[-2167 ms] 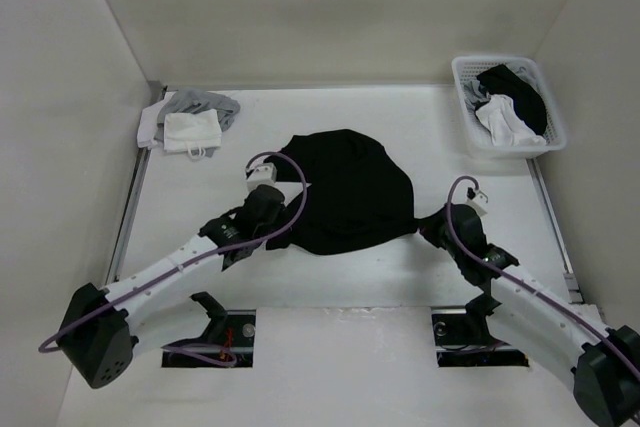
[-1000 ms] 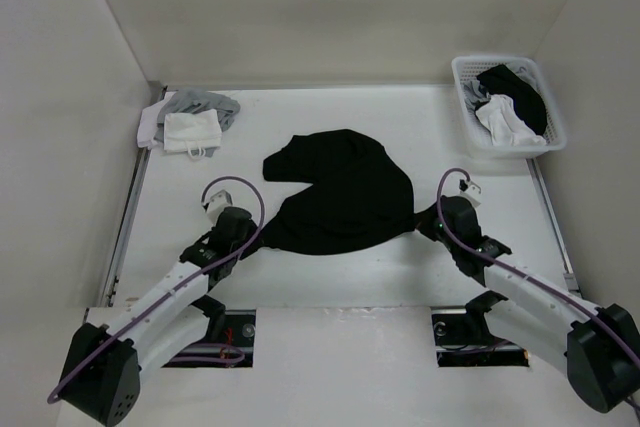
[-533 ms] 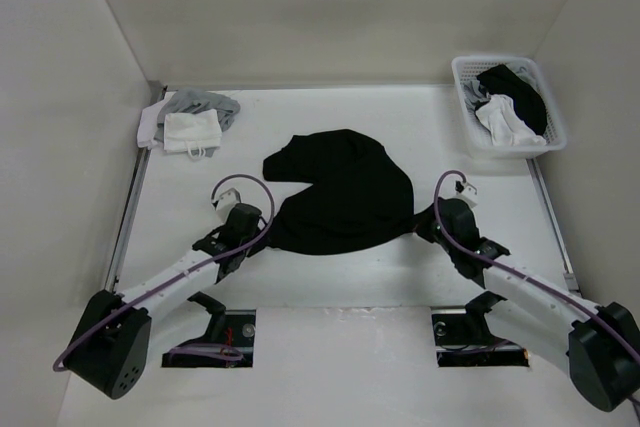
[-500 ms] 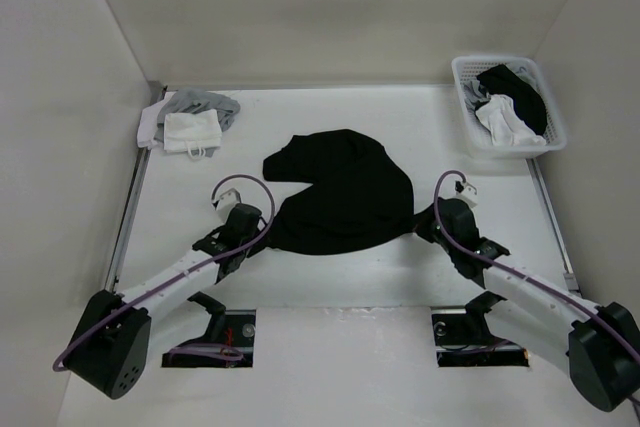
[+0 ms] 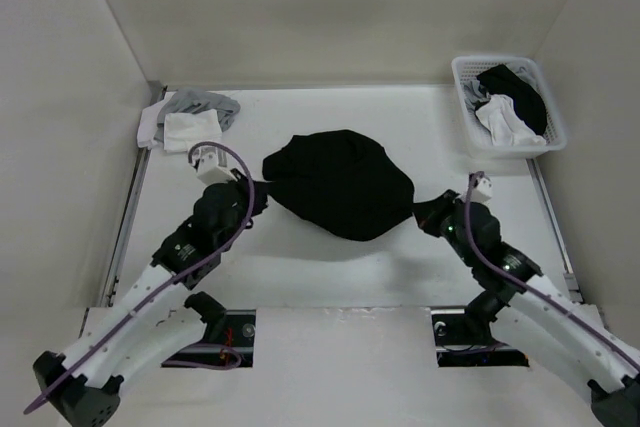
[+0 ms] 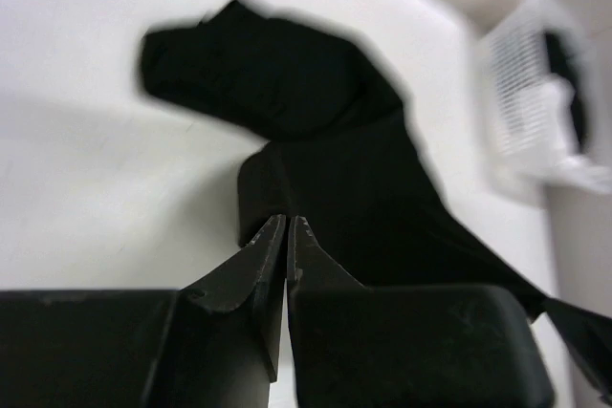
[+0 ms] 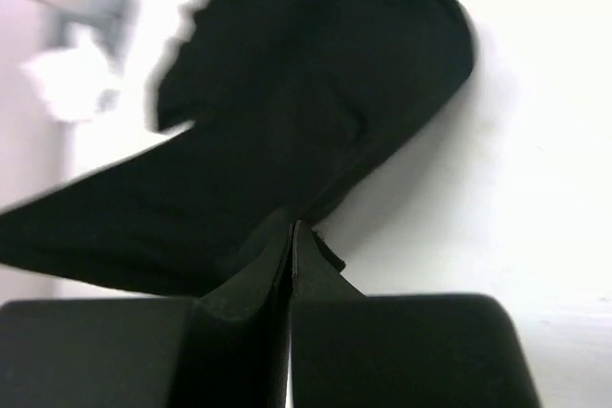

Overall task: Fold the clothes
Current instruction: Flatten the tank top out

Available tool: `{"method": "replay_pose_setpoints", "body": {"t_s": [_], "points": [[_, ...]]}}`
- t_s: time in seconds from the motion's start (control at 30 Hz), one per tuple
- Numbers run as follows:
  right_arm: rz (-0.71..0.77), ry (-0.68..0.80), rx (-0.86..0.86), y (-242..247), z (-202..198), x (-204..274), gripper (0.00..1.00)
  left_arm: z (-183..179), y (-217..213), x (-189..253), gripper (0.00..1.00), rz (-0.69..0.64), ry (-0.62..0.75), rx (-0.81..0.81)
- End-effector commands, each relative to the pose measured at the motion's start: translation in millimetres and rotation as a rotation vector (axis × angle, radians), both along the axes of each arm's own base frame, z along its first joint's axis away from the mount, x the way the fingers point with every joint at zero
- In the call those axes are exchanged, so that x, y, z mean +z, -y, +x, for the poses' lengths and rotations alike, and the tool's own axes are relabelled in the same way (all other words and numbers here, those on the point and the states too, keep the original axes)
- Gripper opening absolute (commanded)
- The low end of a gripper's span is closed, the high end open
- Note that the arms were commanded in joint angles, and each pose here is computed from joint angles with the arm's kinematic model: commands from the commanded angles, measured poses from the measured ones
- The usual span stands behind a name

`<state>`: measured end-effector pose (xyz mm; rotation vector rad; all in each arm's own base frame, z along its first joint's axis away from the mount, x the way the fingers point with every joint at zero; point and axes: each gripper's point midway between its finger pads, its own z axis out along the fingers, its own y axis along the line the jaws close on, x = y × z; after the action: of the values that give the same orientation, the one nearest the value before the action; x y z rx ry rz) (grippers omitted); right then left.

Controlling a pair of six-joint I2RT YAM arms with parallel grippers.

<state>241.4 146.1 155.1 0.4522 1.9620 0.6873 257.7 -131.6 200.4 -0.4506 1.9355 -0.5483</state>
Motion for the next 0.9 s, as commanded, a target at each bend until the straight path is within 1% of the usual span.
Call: {"method": "replay_pose_setpoints", "body": {"t_s": [0.0, 0.1, 0.23, 0.37, 0.43, 0.47, 0.53, 0.6, 0.67, 0.7, 0.77, 0.8, 0.87], "points": [[-0.026, 0.113, -0.046, 17.2, -10.6, 66.4, 0.0, -2.4, -11.7, 86.4, 0.0, 0.022, 0.216, 0.041], [-0.014, 0.183, -0.038, 29.2, -34.2, 116.3, 0.0, -18.4, -19.1, 142.0, 0.0, -0.014, 0.34, 0.046], [0.075, 0.272, -0.008, 47.5, -69.1, 178.5, 0.0, -46.8, -42.0, 201.5, 0.0, -0.085, 0.475, 0.066], [0.137, 0.37, -0.022, 71.7, -81.9, 246.6, 0.0, -59.3, -68.2, 242.3, 0.0, -0.095, 0.578, 0.129], [0.137, 0.422, -0.014, 69.1, -80.0, 278.1, 0.0, -55.3, -75.1, 262.3, 0.0, -0.074, 0.649, 0.175], [0.108, 0.448, -0.019, 64.5, -75.9, 287.9, 0.0, -50.0, -72.1, 269.7, 0.0, -0.056, 0.683, 0.185], [-0.009, 0.504, -0.07, 49.1, -59.0, 301.7, 0.0, -27.9, -53.7, 271.3, 0.0, -0.001, 0.709, 0.198], [-0.128, 0.568, -0.105, 27.8, -32.6, 313.4, 0.0, 7.3, -25.2, 252.2, 0.0, 0.074, 0.674, 0.192], [-0.147, 0.586, -0.031, -5.4, -6.8, 309.7, 0.0, 45.8, -7.8, 220.5, 0.0, 0.115, 0.605, 0.195], [-0.146, 0.561, -0.012, -15.6, 15.5, 301.4, 0.0, 64.9, -1.4, 203.2, 0.0, 0.111, 0.567, 0.184], [-0.125, 0.488, -0.002, -18.3, 68.3, 280.0, 0.0, 108.6, -5.1, 169.5, 0.0, 0.078, 0.48, 0.19], [-0.101, 0.464, 0.003, -17.8, 93.0, 272.3, 0.0, 128.8, -5.7, 160.8, 0.0, 0.048, 0.446, 0.177], [-0.066, 0.431, 0.004, -13.1, 139.3, 264.7, 0.0, 167.2, -17.9, 159.8, 0.0, -0.015, 0.403, 0.182]]}}
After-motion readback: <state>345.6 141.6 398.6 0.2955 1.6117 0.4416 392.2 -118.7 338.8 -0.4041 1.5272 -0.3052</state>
